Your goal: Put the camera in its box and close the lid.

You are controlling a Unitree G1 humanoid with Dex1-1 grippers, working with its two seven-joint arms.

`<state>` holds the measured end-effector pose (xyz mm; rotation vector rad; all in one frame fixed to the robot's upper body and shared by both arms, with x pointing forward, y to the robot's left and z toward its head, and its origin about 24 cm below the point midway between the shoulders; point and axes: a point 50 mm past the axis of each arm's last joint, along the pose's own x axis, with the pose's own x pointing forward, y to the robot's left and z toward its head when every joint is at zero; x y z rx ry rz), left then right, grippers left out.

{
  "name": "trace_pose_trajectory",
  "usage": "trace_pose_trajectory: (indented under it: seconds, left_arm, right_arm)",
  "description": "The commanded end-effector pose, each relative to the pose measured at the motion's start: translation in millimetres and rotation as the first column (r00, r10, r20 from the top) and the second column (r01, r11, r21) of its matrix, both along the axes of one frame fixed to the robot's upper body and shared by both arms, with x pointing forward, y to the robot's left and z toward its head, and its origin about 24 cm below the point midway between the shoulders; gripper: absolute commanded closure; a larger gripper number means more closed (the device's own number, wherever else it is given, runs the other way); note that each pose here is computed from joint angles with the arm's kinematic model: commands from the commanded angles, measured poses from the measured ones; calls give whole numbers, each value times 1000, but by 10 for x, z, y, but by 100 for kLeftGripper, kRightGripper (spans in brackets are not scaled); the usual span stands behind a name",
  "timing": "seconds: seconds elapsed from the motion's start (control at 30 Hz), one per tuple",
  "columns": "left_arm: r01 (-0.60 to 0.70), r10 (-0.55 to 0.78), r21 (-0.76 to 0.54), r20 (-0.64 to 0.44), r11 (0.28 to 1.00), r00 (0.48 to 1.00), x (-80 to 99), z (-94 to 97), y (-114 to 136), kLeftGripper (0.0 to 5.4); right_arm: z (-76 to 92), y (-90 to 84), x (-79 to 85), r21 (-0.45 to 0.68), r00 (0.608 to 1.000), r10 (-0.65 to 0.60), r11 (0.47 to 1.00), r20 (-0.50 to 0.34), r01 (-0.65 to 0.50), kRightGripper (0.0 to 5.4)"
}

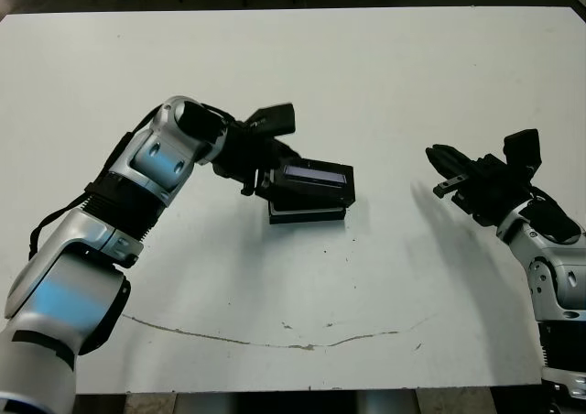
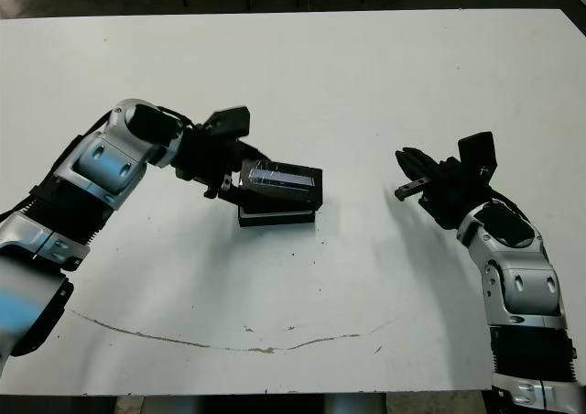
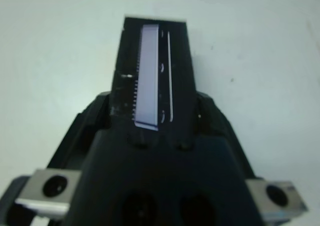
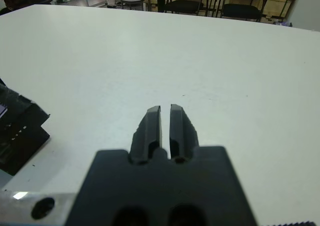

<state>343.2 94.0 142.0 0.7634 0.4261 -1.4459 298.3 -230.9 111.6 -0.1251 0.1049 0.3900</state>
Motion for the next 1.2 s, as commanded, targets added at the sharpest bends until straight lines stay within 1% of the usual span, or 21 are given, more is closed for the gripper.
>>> trace_pose_trajectory:
  seconds: [0.03, 0.2, 0.53, 0.8, 1.03, 1.2]
  left_arm:
    - [-7, 10, 55, -48, 998, 999, -51, -187, 30, 249]
    - [-9, 14, 65, -76, 998, 997, -70, -230, 23, 249]
    - [-11, 16, 40, -127, 999, 992, -89, -253, 30, 249]
    - [-11, 16, 44, -95, 999, 995, -77, -230, 163, 249]
    - [-23, 26, 47, -70, 999, 997, -68, -213, 232, 249]
    - [-40, 42, 30, -71, 999, 997, -68, -253, 268, 249]
  right_arm:
    - [-84, -7, -39, -13, 999, -10, 1000, -31, 10, 540]
    - [-91, 5, -46, -44, 1000, -10, 999, -23, 9, 540]
    - [-118, 26, -47, -42, 1000, -7, 999, -22, 6, 540]
    - [-126, 16, -54, -49, 1000, -1, 999, -20, 0, 540]
    - [-127, 33, -47, -59, 1000, 7, 998, -21, -8, 540]
    - [-127, 31, -49, -57, 1000, 10, 998, -21, -11, 540]
